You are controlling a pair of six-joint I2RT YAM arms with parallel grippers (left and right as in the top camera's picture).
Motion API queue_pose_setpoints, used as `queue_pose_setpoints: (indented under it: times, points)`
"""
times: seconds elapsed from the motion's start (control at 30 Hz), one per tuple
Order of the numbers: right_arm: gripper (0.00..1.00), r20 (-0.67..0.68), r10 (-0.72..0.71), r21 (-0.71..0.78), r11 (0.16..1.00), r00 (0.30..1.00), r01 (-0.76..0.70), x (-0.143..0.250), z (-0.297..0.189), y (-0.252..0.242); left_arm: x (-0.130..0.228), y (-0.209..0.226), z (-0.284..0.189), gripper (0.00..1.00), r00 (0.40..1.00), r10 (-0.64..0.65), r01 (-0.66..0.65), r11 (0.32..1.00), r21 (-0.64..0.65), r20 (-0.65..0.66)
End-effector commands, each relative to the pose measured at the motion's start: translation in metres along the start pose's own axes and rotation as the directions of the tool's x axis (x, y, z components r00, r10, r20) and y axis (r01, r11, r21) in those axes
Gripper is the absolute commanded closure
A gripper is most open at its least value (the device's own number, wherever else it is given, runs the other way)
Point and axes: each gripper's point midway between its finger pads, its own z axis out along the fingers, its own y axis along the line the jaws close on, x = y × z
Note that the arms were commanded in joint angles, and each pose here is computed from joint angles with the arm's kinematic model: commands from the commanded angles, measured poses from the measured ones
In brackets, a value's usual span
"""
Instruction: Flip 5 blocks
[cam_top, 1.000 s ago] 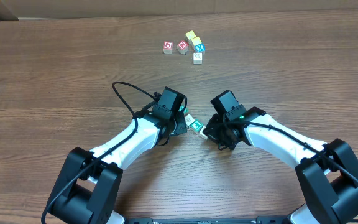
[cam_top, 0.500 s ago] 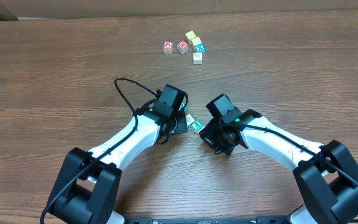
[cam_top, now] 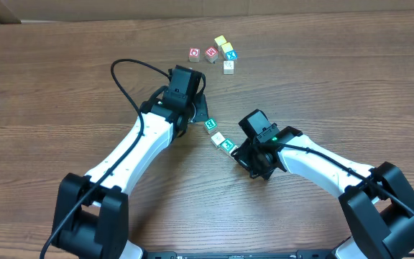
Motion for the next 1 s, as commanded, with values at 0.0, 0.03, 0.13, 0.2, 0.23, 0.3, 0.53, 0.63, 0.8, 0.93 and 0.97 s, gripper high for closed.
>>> queue_pose_setpoints:
  times: [0.0,0.03,0.13,0.2,0.23,0.3,0.53,0.63,0.8,0.93,0.97]
  points:
    - [0.96,0.031,-0.001,0.016,1.0,1.0,0.0,-0.004,0.0,-0.003,0.001,0.0,0.021,0.96,0.998,0.063,-0.063,0.998,-0.016,-0.011]
    - [0.96,0.032,-0.001,0.017,1.0,0.999,0.0,-0.004,0.0,-0.003,0.003,0.0,0.027,0.96,0.998,0.063,-0.064,0.998,-0.017,-0.016]
    - [0.96,0.041,-0.001,0.019,1.0,0.999,0.0,-0.006,0.0,-0.003,0.012,-0.002,0.045,0.96,0.997,0.064,-0.064,0.998,-0.002,-0.052]
    - [0.96,0.041,-0.001,0.02,1.0,0.999,0.0,-0.006,0.0,-0.003,0.019,-0.001,0.056,0.96,0.995,0.065,-0.066,0.998,-0.004,-0.076]
    - [0.96,0.041,0.0,0.022,1.0,0.999,0.0,-0.006,0.0,-0.004,0.022,0.0,0.06,0.96,0.994,0.065,-0.066,0.998,-0.004,-0.087]
    - [0.96,0.04,-0.001,0.023,1.0,0.999,0.0,-0.005,0.0,-0.004,0.026,-0.001,0.064,0.96,0.993,0.067,-0.068,0.998,0.0,-0.1]
    - [0.96,0.049,-0.024,0.02,1.0,0.999,0.023,-0.007,0.0,-0.003,0.022,-0.014,0.065,0.96,0.987,0.134,-0.127,0.989,0.075,-0.084]
    - [0.96,0.053,-0.025,0.02,1.0,0.998,0.024,-0.008,0.0,-0.003,0.018,-0.017,0.065,0.96,0.988,0.139,-0.133,0.987,0.086,-0.067]
    - [0.96,0.052,-0.025,0.02,1.0,0.998,0.024,-0.008,0.0,-0.003,0.025,-0.023,0.064,0.96,0.985,0.142,-0.129,0.983,0.13,-0.094]
    - [0.96,0.052,-0.025,0.02,1.0,0.998,0.023,-0.008,0.0,-0.003,0.035,-0.029,0.062,0.96,0.98,0.145,-0.12,0.977,0.175,-0.139]
    - [0.96,0.053,-0.025,0.02,1.0,0.998,0.024,-0.008,0.0,-0.003,0.037,-0.029,0.062,0.96,0.978,0.145,-0.119,0.977,0.176,-0.147]
